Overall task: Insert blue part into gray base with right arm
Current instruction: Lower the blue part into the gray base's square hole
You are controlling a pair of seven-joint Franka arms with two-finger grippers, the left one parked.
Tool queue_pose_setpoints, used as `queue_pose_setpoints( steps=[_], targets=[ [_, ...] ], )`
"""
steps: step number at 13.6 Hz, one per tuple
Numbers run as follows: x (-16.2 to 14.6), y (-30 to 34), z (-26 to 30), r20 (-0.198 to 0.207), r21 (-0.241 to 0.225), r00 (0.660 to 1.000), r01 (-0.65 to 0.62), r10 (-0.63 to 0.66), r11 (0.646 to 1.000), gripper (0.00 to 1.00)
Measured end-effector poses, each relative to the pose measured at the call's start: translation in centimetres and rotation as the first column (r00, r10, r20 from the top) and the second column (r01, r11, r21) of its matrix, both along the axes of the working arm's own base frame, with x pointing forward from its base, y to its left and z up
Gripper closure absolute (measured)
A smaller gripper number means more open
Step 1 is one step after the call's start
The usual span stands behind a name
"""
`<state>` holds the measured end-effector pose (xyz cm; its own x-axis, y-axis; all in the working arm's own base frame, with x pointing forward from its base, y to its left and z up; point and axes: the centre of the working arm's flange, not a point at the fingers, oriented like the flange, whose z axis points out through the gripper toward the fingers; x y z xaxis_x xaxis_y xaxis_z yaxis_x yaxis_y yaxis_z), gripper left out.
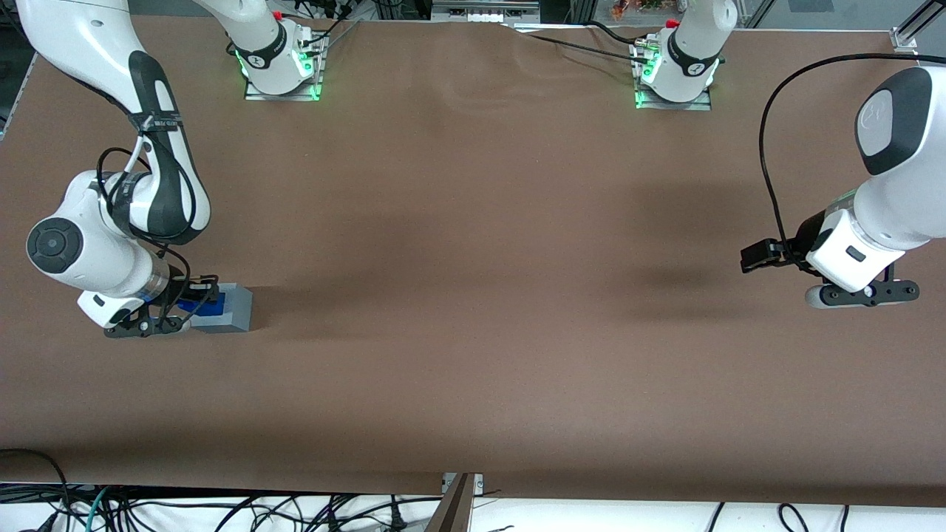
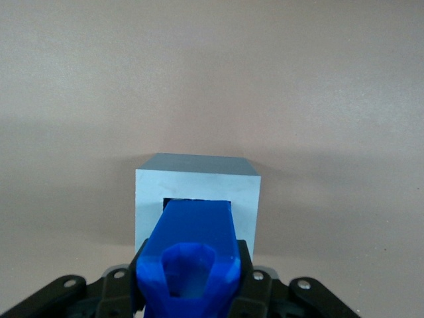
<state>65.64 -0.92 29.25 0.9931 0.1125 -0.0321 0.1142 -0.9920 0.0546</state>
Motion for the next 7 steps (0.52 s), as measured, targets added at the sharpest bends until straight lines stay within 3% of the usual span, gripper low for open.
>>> queue_pose_setpoints(
  steps=[7],
  targets=[
    [0.0, 0.03, -0.39, -0.002, 0.018, 1.0, 0.017, -0.017, 1.0, 0.5]
  ],
)
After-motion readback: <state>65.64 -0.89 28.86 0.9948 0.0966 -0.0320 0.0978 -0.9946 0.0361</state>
